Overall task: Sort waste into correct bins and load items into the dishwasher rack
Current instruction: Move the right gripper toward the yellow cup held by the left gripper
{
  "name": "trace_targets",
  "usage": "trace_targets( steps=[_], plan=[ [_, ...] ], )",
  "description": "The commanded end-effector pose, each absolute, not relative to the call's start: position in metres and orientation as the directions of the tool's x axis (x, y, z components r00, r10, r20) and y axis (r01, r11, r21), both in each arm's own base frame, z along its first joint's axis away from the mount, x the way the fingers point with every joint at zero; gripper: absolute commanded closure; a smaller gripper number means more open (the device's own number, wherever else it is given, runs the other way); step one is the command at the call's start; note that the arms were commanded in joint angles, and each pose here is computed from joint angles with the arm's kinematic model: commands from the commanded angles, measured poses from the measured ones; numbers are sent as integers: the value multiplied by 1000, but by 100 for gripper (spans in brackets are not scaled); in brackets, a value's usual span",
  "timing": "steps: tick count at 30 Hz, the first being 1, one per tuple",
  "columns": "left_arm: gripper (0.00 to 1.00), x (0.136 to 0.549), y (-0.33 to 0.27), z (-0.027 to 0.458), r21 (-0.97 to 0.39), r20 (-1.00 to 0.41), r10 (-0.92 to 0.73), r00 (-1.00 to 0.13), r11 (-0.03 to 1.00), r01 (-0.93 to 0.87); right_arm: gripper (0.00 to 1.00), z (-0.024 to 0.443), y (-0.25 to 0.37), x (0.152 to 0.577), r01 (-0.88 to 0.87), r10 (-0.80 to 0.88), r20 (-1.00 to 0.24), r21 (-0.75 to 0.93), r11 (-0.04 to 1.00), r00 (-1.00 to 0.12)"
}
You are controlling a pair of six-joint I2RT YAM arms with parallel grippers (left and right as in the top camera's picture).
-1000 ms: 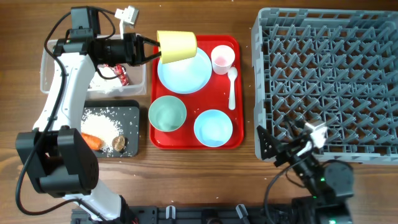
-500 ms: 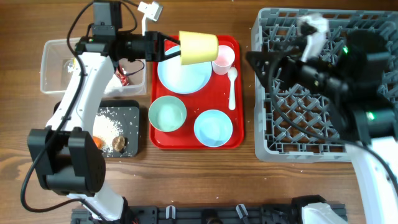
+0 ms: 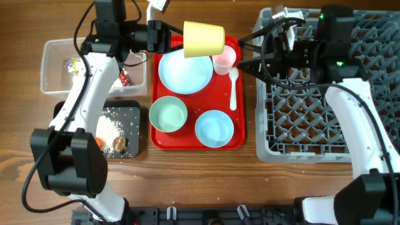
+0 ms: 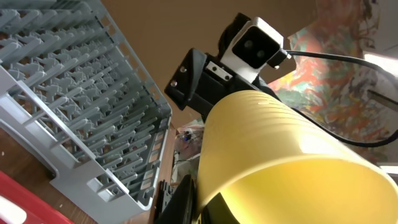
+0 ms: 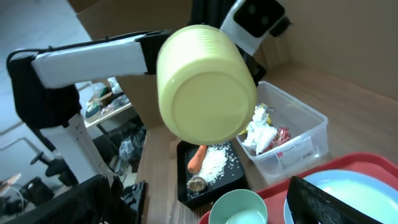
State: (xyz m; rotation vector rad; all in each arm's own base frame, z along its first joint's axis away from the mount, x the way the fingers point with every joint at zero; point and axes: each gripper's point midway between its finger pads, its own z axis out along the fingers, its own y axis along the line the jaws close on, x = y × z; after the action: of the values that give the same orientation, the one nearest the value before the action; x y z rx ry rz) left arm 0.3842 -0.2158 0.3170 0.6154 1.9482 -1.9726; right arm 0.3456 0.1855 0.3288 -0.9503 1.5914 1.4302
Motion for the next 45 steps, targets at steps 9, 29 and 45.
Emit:
trace_targets(
  steps=[9,29,45],
  plan=[
    [96,372,-235,319,-871,-491,139,-860,-78,485,13,337,198,349,-956,-41,-957,283,69,-287],
    [96,364,-253,317,-870,-493,167,-854,-79,487,14,352,213,345,-966,-31,-966,256,25,-256],
    [96,364,-253,317,-866,-500,166,-850,-81,494,37,351,224,344,-970,-37,-969,244,19,-244]
  ],
)
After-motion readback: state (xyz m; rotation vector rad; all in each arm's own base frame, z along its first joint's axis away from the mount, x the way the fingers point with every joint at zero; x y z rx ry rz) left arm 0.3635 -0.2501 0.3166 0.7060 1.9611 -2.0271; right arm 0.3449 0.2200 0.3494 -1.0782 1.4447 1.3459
